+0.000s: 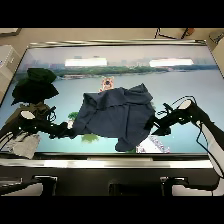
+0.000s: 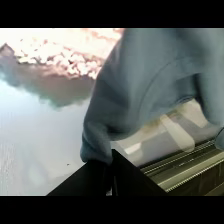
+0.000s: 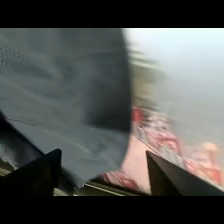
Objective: Fold the clothes and pants, and hang the long-sleeved shirts on hangers.
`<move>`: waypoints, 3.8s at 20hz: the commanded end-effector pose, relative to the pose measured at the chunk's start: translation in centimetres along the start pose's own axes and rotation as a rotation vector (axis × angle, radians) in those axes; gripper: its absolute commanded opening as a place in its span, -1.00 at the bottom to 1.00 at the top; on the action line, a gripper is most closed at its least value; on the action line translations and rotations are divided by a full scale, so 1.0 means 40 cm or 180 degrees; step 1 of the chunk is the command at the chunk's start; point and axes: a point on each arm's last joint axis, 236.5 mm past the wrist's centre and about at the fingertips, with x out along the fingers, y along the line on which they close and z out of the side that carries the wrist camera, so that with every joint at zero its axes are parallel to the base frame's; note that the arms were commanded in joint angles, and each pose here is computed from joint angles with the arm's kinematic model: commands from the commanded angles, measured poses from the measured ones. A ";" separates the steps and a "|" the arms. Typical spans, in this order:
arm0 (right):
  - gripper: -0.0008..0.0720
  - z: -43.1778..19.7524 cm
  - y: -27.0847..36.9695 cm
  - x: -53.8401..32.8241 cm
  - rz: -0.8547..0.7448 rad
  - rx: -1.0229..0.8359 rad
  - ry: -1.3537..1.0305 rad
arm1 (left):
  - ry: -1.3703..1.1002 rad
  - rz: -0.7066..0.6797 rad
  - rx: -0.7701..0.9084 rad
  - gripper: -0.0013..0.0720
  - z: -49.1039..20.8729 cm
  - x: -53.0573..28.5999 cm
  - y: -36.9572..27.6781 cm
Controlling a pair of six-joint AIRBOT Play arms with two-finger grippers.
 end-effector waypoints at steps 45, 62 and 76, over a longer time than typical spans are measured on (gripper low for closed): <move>-0.79 0.487 0.268 -0.317 0.0968 0.0029 -0.1394 | -0.1652 -0.0168 0.0136 -0.86 0.460 -0.147 -0.140; 0.67 0.066 -0.223 -0.397 -0.0249 0.0530 -0.0342 | 0.0492 -0.0101 -0.0344 0.29 -0.070 -0.098 0.175; 0.67 0.051 -0.222 -0.383 -0.0220 0.0550 -0.0253 | 0.0573 -0.0129 -0.0165 -0.32 -0.091 -0.007 0.116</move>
